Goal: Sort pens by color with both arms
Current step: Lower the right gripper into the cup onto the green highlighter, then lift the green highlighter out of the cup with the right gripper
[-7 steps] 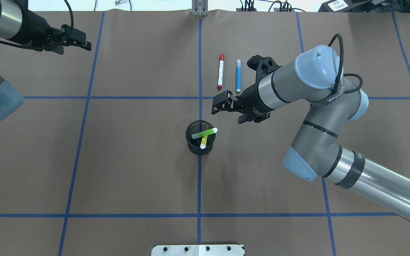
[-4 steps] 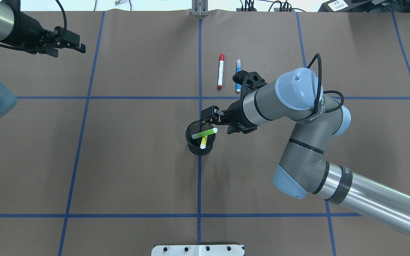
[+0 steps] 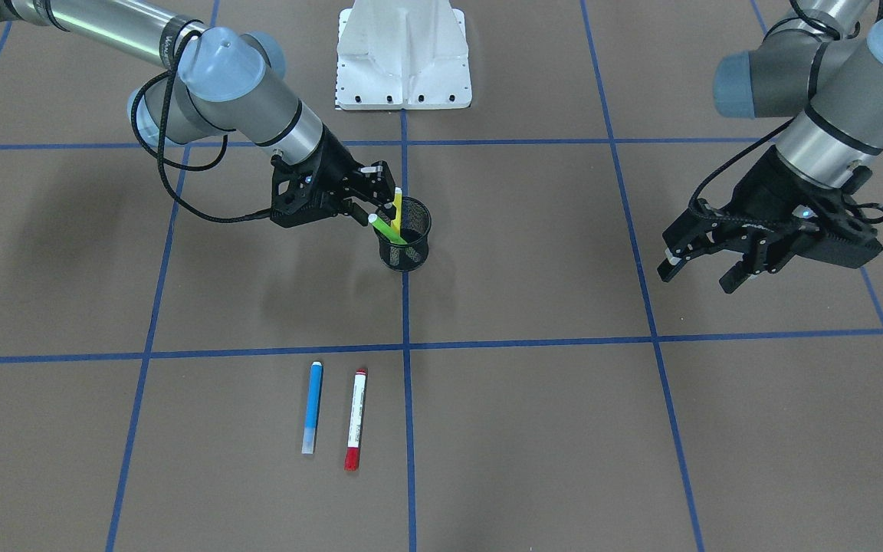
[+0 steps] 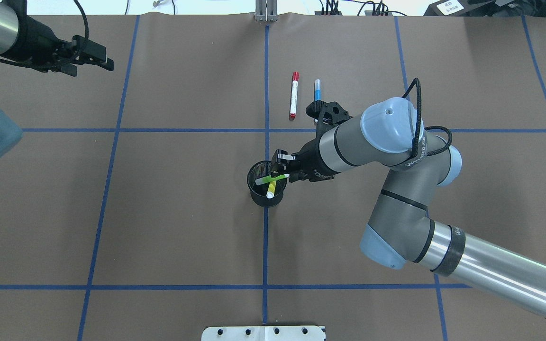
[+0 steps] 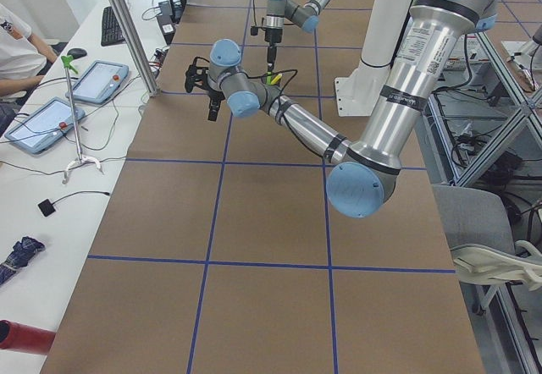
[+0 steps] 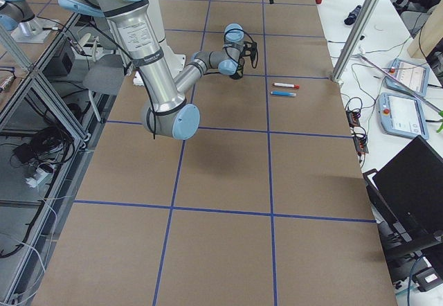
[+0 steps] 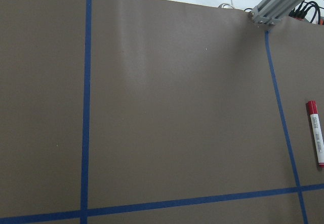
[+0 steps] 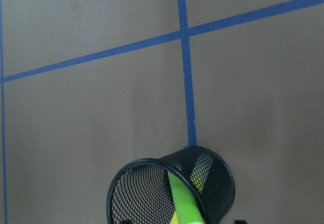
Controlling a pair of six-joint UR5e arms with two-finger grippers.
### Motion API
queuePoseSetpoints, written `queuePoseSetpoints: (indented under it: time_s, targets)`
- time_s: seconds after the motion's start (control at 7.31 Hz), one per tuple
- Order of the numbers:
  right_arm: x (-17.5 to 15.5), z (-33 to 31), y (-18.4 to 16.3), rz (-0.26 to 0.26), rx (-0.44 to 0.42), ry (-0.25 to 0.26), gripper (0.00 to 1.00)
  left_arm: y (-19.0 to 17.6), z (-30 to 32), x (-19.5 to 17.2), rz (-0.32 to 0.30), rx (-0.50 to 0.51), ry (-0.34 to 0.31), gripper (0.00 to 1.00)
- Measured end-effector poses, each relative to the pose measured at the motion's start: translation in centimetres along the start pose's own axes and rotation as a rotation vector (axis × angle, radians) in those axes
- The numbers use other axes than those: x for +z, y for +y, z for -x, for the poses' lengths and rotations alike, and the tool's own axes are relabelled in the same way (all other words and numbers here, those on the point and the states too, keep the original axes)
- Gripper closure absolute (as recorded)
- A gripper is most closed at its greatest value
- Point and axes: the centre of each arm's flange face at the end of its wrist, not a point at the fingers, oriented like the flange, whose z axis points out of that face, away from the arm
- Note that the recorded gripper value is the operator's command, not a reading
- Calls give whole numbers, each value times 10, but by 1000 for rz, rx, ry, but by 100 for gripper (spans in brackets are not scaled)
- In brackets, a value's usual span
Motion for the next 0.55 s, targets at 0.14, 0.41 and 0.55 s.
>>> queuePoseSetpoints:
  time_s: [0.14, 0.41, 0.55]
  targets:
    - [-2, 0, -2, -1, -2, -3, 100, 0, 1, 0, 0, 0, -1, 0]
    - [-20, 1, -17, -6, -4, -18, 100, 0, 1, 1, 1, -2, -2, 0]
    - [-38, 5, -25, -5, -4, -38, 100, 0, 1, 1, 1, -4, -2, 0]
